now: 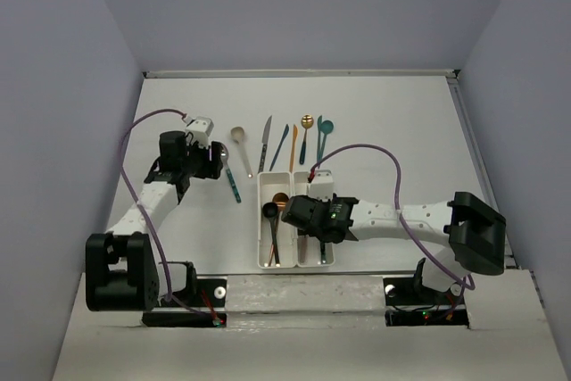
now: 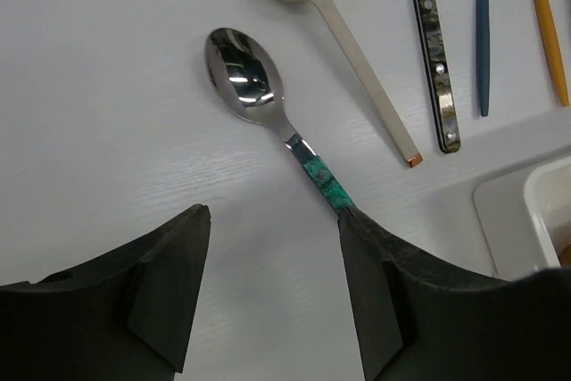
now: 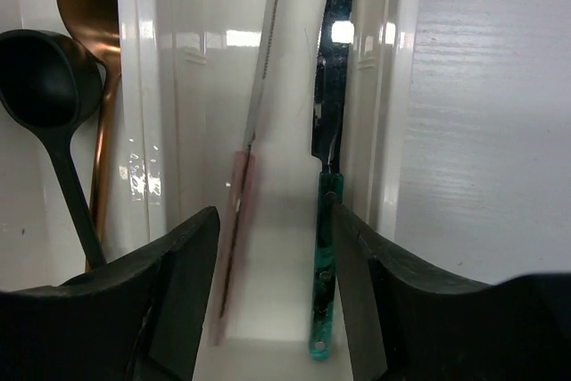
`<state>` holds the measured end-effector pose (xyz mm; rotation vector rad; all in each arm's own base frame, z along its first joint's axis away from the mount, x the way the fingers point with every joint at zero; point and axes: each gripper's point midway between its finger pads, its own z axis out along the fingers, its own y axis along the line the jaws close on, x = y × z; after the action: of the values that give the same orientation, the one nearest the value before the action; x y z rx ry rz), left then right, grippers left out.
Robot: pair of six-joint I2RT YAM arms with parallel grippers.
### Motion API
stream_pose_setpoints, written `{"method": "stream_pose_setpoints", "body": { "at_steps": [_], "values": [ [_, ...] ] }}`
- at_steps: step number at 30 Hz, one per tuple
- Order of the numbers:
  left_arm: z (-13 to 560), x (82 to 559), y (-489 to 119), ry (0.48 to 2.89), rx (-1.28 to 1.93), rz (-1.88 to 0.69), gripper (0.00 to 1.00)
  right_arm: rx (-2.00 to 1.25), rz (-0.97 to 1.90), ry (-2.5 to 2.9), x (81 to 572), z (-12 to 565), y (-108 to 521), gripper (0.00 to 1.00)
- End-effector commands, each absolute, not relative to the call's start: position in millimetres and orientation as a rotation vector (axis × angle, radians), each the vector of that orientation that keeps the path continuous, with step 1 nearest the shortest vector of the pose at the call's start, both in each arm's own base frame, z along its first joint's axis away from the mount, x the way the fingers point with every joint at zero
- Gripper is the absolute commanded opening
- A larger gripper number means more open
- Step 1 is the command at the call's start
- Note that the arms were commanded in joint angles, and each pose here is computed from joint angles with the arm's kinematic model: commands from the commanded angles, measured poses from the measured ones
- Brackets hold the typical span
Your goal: Sort the eating utensils into containers
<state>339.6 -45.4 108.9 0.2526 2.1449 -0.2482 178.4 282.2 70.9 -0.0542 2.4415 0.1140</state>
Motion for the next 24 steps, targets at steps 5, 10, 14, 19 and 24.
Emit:
{"method": "stream_pose_setpoints", "body": {
  "at_steps": [5, 10, 14, 19, 24],
  "values": [
    [90, 345, -104, 2.240, 0.451, -0.291, 0.80, 0.019, 0.192, 2.365, 188, 101, 287, 0.61],
    [56, 353, -95, 2.383, 0.384, -0.238, 0.81, 0.020, 0.171, 2.355, 189, 99, 282, 0.61],
    [32, 353, -93, 2.470, 0.351, -0.233, 0.77, 0.017, 0.161, 2.354, 189, 97, 279, 0.61],
    [23, 352, -94, 2.502, 0.352, -0.243, 0.71, 0.029, 0.151, 2.346, 188, 96, 272, 0.61],
    [15, 356, -76, 2.550, 0.253, -0.223, 0.38, 0.042, 0.160, 2.327, 189, 101, 267, 0.60]
  ]
}}
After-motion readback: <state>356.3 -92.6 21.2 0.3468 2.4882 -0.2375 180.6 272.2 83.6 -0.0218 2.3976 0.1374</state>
